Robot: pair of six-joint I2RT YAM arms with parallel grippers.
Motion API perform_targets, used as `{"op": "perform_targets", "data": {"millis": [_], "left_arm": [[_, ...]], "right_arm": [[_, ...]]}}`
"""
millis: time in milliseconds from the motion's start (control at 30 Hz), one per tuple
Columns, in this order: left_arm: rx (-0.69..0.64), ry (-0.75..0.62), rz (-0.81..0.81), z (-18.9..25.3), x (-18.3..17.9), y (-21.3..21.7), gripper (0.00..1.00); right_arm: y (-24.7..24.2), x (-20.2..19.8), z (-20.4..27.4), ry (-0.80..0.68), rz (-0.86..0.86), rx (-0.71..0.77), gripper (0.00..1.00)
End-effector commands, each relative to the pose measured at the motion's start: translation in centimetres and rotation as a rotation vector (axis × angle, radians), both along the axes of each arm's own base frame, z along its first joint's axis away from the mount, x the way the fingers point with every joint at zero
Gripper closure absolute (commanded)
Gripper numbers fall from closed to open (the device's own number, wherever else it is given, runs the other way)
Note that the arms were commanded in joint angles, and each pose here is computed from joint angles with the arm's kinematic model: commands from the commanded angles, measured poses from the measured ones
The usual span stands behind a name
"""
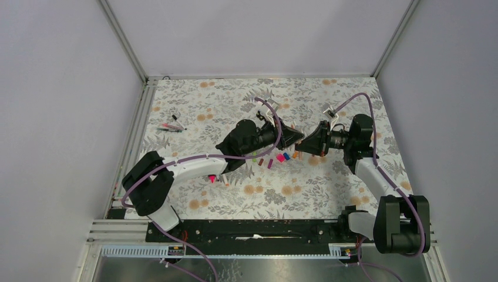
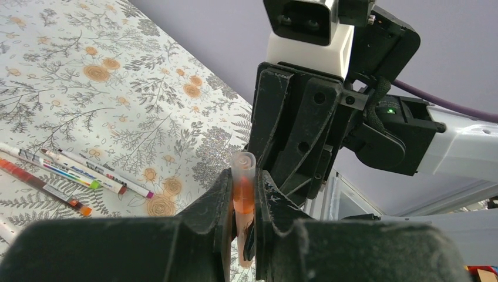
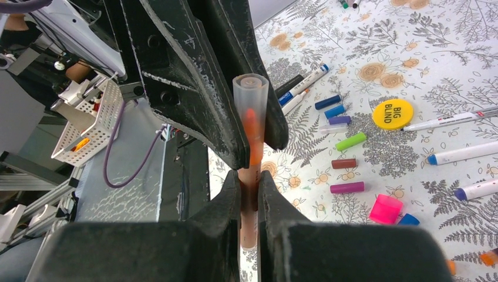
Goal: Open the pen caps
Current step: Open the pen cap from the pen, then place the pen at the center of the board.
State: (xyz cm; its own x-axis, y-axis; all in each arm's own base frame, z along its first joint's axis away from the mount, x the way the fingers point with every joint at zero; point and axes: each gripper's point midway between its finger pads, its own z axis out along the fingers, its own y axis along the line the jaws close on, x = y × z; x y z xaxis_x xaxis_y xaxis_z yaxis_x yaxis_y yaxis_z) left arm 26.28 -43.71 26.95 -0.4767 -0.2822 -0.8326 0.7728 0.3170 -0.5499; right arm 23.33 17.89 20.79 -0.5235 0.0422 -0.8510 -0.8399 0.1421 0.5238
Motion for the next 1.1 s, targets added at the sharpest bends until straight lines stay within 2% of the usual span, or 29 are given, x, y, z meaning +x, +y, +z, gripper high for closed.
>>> {"op": "perform_targets", "data": {"millis": [0, 500, 633, 767, 900, 1067], "left_arm": [[-0.565, -0.360, 0.441, 22.4, 5.9, 10.6, 1.00], [-0.595, -0.435, 0.492, 25.3, 5.6, 12.0, 1.00], [-0.569, -0.416, 0.560, 25.5, 6.5, 12.8, 1.00], [-0.565, -0.414, 0.558, 25.5, 6.5, 12.8, 1.00], [-0.531, -0.363, 0.504, 23.8, 6.3, 12.6, 1.00], [-0.450, -0.204, 0.397, 19.3, 6.3, 13.2, 1.00]], "right_arm": [[0.5, -4.7, -2.5, 0.228, 0.158, 0.041, 1.00], [0.9, -5.2, -2.9, 0.246, 0.179, 0.040, 1.00], [1.0, -5.3, -3.0, 0.252, 0.183, 0.039, 1.00], [1.0, -5.3, -3.0, 0.246, 0.185, 0.040, 1.00], [0.9, -5.1, -2.7, 0.219, 0.172, 0.036, 1.00], [-0.7, -3.2, -2.5, 0.174, 0.062, 0.028, 1.00]]}}
